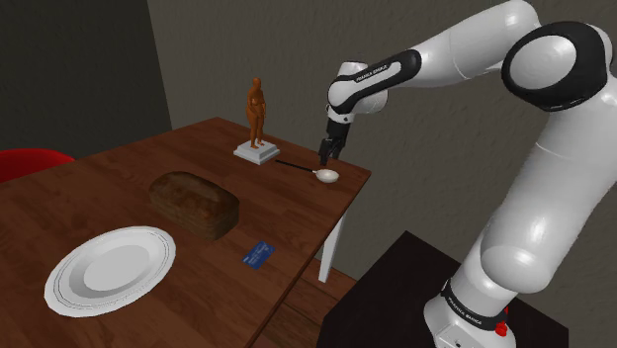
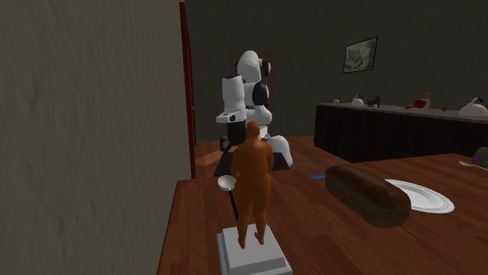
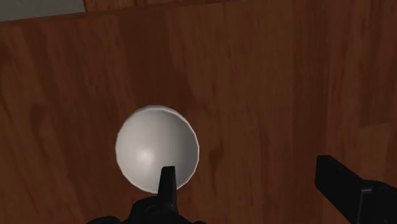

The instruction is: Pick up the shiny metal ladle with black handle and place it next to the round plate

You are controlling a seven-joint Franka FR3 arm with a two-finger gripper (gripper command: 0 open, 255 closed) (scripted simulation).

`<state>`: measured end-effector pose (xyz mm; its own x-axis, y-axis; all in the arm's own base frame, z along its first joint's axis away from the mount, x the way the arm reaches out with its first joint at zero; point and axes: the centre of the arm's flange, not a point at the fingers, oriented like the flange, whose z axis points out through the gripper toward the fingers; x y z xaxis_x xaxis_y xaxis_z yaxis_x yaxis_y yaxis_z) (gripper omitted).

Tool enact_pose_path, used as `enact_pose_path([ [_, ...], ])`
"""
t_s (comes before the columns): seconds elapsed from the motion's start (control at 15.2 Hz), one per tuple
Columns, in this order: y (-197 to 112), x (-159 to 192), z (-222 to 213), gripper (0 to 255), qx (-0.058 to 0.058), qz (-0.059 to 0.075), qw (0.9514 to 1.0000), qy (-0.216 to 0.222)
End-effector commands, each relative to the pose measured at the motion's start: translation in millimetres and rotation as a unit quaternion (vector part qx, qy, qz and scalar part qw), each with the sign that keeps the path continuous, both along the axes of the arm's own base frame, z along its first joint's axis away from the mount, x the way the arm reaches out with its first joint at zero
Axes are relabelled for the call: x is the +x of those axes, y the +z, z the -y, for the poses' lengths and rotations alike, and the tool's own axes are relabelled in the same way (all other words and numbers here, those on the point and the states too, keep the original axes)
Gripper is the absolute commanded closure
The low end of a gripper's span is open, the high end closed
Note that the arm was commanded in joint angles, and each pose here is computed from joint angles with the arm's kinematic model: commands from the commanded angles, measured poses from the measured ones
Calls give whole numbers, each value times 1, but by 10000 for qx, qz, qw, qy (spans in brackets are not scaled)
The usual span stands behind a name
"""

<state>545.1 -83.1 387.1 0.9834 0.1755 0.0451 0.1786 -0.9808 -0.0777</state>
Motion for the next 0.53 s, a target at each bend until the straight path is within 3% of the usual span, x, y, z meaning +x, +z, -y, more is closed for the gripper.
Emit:
enact_pose_path([
  [0.0,-14,22,9,0,26,55,10000,60],
  [0.46,-56,99,26,0,121,235,9993,261],
])
